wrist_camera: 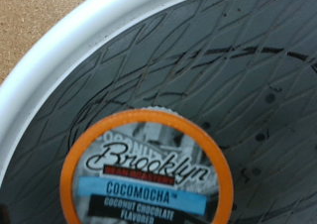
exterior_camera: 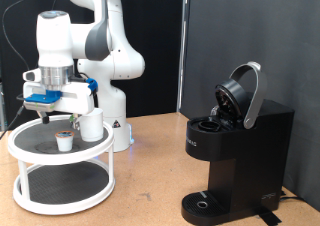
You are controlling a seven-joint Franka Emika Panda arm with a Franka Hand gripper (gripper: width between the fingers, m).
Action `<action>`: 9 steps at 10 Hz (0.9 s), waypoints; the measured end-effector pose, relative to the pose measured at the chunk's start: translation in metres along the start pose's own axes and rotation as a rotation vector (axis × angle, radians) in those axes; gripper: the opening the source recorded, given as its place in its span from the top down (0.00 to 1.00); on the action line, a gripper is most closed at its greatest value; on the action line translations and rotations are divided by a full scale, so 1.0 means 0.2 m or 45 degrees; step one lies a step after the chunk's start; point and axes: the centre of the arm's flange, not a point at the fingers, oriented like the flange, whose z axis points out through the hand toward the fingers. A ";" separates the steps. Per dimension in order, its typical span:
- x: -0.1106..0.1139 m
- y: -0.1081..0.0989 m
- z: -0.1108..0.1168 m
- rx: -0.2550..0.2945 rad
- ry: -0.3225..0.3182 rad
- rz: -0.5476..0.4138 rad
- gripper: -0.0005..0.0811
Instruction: Make a cup of coffee with the keurig machine
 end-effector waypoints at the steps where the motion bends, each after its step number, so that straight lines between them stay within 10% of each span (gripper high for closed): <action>1: 0.00 -0.01 0.02 0.004 0.001 -0.001 0.00; 9: -0.01 -0.03 0.11 -0.001 -0.004 -0.014 0.00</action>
